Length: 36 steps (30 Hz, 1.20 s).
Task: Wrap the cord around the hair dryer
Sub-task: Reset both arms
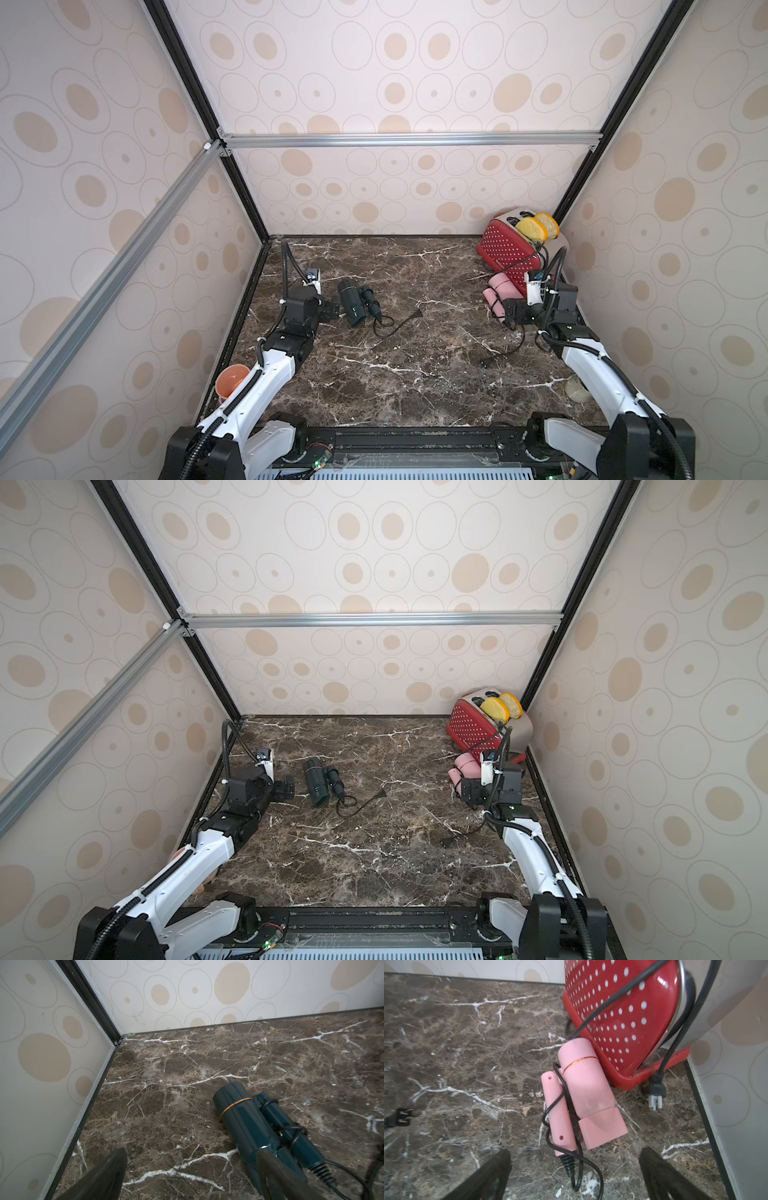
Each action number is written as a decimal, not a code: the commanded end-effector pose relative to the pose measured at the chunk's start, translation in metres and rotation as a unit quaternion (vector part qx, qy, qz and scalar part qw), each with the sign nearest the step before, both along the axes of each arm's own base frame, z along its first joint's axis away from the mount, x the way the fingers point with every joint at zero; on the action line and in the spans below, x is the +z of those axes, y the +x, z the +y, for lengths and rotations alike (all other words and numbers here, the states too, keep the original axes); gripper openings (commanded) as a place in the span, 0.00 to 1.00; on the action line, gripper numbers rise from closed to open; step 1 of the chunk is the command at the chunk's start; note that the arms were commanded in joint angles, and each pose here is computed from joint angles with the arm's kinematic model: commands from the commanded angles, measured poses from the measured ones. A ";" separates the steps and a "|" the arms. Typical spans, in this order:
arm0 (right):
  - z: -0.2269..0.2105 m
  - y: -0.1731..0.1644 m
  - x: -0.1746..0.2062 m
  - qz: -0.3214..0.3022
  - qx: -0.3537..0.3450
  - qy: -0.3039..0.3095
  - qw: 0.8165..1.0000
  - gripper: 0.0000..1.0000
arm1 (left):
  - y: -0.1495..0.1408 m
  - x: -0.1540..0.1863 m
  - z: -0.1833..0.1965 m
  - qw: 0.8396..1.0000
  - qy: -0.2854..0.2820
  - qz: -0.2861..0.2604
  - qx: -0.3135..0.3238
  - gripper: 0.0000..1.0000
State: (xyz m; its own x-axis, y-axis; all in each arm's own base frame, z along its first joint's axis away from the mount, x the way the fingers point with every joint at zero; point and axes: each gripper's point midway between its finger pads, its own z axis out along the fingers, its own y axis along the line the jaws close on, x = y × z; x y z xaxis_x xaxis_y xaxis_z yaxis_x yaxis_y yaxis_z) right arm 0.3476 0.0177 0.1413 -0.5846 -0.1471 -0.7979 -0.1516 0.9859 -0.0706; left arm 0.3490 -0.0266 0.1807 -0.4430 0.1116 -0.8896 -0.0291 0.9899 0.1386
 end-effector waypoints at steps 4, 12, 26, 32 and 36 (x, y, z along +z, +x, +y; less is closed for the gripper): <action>-0.006 0.025 -0.005 -0.084 0.022 -0.042 0.995 1.00 | 0.013 0.011 0.026 0.998 0.007 -0.065 0.001 0.99; -0.003 0.041 -0.020 -0.102 0.041 -0.035 0.993 1.00 | 0.034 -0.024 0.029 0.998 -0.001 -0.065 -0.022 0.99; 0.008 0.042 -0.050 -0.128 0.068 -0.024 0.989 1.00 | 0.049 -0.077 0.051 0.998 -0.012 -0.055 0.017 0.99; 0.011 0.044 -0.056 -0.127 0.077 -0.022 0.989 1.00 | 0.051 -0.083 0.055 0.998 -0.016 -0.051 0.023 0.99; 0.011 0.044 -0.056 -0.127 0.077 -0.023 0.989 1.00 | 0.051 -0.084 0.055 0.998 -0.019 -0.050 0.022 0.99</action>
